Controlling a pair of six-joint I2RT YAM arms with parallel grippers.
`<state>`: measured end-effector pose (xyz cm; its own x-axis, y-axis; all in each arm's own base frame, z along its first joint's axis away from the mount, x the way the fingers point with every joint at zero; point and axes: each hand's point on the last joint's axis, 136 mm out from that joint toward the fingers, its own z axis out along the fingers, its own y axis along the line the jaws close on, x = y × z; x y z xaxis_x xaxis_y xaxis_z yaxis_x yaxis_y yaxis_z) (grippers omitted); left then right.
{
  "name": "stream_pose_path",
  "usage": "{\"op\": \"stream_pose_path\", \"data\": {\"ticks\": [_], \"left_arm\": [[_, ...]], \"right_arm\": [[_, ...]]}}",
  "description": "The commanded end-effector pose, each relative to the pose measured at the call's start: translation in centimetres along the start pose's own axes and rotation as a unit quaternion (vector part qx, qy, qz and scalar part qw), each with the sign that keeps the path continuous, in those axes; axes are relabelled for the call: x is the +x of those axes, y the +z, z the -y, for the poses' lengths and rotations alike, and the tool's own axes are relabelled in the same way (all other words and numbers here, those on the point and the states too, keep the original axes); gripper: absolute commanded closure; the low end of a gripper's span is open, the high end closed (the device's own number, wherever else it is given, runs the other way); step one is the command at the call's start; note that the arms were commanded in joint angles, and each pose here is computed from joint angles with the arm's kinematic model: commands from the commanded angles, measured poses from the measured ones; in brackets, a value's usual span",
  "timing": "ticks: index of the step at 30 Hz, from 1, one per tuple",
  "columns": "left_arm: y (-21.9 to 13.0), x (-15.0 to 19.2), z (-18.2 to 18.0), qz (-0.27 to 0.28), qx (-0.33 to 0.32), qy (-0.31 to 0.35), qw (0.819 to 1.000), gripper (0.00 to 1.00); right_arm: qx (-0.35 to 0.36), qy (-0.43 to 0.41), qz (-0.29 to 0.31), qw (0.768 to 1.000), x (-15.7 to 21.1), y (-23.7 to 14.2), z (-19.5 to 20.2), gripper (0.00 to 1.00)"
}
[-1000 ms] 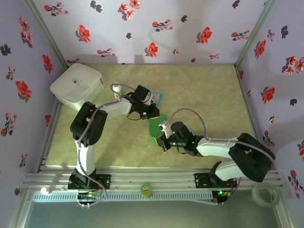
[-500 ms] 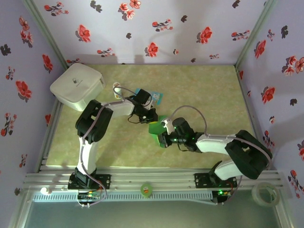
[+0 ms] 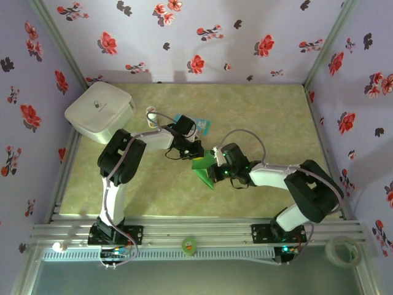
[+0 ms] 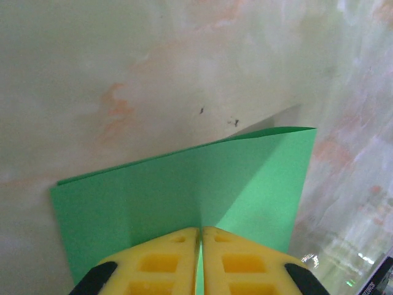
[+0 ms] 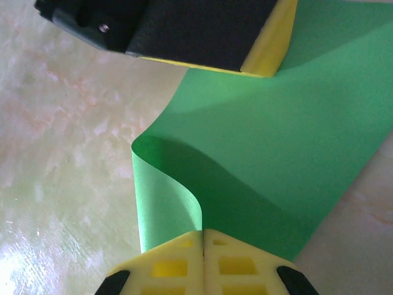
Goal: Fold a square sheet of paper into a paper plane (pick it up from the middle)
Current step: Third fold the triangle at the center of the table.
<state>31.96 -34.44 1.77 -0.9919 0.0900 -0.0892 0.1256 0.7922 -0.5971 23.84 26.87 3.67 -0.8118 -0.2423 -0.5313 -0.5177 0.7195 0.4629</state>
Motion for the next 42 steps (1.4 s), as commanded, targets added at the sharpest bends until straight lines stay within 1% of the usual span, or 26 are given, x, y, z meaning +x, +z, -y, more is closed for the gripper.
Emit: {"op": "stream_pose_path", "data": {"ticks": [1,8,13,42], "left_arm": [[0.8,1.5,-2.1,-0.02,-0.039,-0.007,0.999,0.88],[0.5,1.5,-2.0,-0.018,-0.04,-0.007,0.999,0.88],[0.5,1.4,-1.9,-0.017,-0.039,-0.007,0.999,0.88],[0.4,1.4,-1.9,-0.016,-0.039,-0.007,0.999,0.88]], "right_arm": [[0.011,0.008,-0.011,1.0,0.0,0.1,0.5,1.0],[0.02,0.025,-0.031,0.999,0.4,-0.3,0.8,1.0],[0.033,0.033,-0.026,0.999,0.1,-0.5,1.3,1.0],[0.04,0.044,-0.039,0.997,0.1,0.4,2.0,0.99]]}}
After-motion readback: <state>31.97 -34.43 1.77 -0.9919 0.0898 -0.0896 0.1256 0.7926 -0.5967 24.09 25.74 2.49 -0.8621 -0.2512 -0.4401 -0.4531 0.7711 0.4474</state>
